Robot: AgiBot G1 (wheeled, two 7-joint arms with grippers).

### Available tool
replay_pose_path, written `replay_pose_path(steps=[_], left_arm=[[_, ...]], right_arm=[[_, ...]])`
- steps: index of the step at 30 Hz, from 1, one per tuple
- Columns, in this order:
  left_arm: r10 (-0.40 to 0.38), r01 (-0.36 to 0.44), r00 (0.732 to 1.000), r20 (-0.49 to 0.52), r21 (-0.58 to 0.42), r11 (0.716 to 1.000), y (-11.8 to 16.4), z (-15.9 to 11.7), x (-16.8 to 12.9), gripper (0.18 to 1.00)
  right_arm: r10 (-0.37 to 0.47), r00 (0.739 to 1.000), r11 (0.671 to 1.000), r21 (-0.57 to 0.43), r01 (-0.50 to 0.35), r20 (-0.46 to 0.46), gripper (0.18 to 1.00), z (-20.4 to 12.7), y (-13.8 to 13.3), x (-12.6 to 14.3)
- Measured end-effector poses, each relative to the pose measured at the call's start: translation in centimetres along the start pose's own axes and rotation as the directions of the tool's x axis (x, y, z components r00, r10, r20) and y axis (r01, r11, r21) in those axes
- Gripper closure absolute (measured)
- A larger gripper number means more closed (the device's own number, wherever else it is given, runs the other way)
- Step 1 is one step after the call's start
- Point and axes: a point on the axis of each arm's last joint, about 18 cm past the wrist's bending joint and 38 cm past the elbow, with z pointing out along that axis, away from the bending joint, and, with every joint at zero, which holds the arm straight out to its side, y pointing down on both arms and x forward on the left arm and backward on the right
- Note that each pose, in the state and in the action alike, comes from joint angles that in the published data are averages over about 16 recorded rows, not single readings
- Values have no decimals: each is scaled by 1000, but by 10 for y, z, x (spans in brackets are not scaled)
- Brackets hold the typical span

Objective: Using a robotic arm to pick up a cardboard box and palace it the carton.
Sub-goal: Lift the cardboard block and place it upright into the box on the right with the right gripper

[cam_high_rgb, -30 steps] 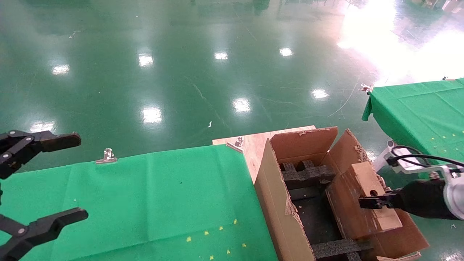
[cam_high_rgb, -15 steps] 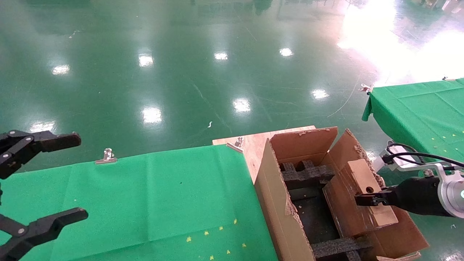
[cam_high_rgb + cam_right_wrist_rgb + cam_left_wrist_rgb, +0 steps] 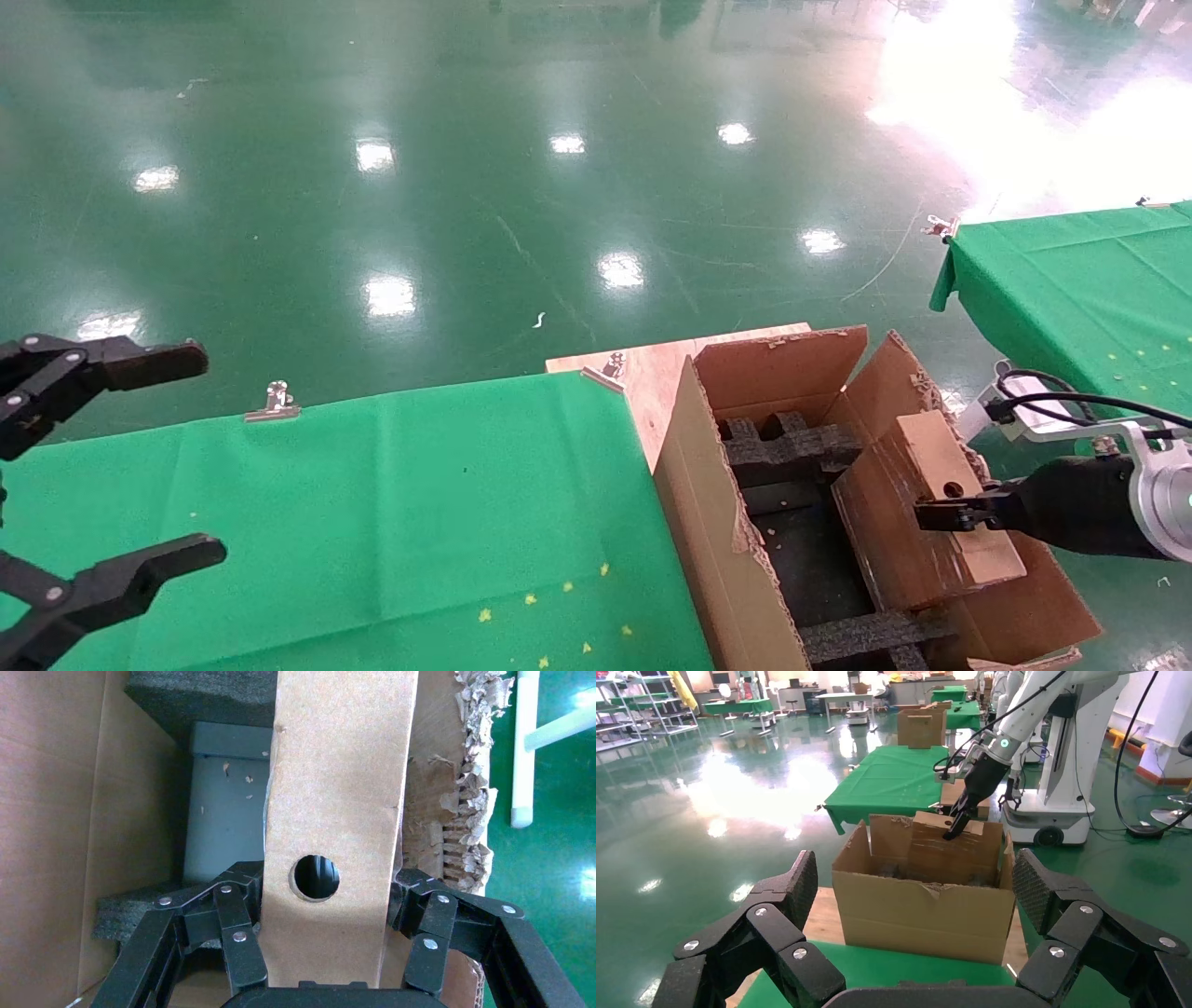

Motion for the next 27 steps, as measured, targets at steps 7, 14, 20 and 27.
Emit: replay_pose_path(steps=[7, 14, 20, 27], left_arm=[[0, 0, 1000, 0, 0, 1000, 0, 0, 0, 183], [0, 0, 1000, 0, 0, 1000, 0, 0, 0, 183], [0, 0, 1000, 0, 0, 1000, 0, 0, 0, 183], [0, 0, 1000, 0, 0, 1000, 0, 0, 0, 183]], right_arm=[[11, 1000, 1000, -20, -11, -10, 882, 8, 2, 7], [20, 1000, 999, -34, -20, -18, 883, 17, 1, 16], [24, 1000, 999, -41, -25, -19, 884, 24, 1, 20], [24, 1000, 998, -52, -24, -18, 885, 40, 1, 20]])
